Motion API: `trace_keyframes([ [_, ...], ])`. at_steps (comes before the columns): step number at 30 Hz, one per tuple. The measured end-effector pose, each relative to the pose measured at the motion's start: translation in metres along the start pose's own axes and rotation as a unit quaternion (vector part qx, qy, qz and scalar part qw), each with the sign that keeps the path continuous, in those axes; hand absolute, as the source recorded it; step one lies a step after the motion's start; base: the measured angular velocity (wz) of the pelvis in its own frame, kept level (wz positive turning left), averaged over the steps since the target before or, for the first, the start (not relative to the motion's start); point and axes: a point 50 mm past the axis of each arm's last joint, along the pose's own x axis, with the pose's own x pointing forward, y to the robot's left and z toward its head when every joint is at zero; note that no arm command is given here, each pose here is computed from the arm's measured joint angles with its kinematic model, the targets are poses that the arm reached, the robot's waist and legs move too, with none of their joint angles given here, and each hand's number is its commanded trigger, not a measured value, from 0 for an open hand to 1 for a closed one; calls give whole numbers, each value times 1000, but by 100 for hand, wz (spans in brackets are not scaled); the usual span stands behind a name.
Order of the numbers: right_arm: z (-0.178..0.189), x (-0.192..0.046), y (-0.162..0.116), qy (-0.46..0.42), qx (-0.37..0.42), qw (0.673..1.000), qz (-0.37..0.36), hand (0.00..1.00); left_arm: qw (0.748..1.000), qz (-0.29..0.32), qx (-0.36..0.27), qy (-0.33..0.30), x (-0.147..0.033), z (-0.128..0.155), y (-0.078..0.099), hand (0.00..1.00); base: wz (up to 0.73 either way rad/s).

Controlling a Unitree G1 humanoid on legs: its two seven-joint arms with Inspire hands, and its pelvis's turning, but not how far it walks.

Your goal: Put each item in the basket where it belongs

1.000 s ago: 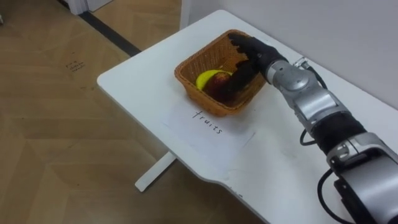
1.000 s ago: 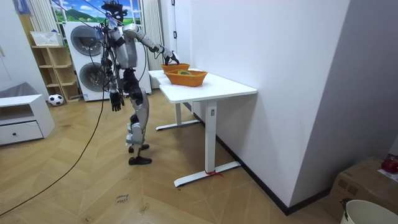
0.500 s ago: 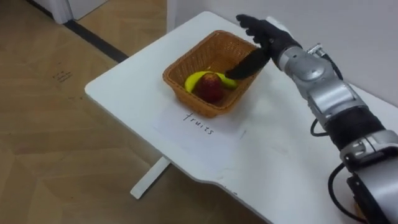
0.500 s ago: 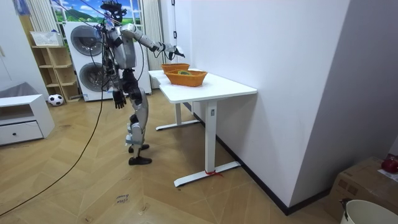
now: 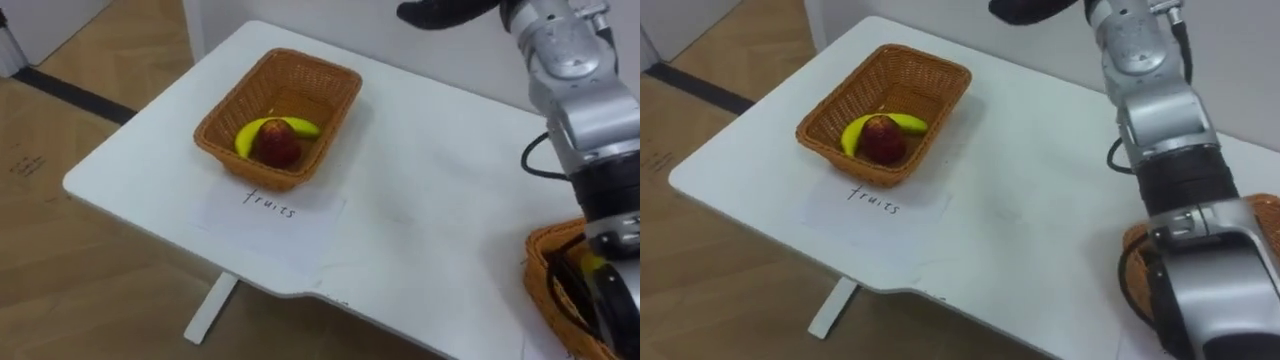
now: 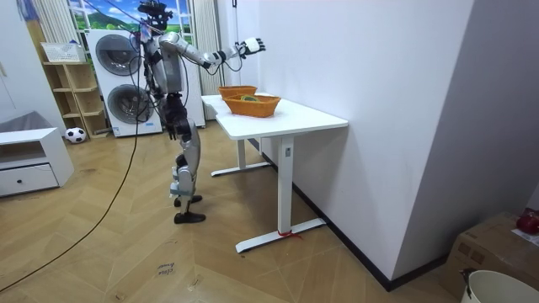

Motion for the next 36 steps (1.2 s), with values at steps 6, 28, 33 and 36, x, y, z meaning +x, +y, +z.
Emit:
trace_keyframes([
  [6,16,-2,-28,-32,-5,998,-47,0,1000,1,2,-7,0,2,0,0,-21],
  [28,-11,-53,-115,-30,73,963,-258,0,999,40,-27,-22,-2,-6,9,0,-12],
  [33,-26,-73,-137,-11,83,940,-330,0,998,47,-27,-25,-3,-7,9,0,0],
  [36,-35,-87,-149,0,105,922,-373,0,998,48,-28,-23,-4,-13,9,0,-13],
])
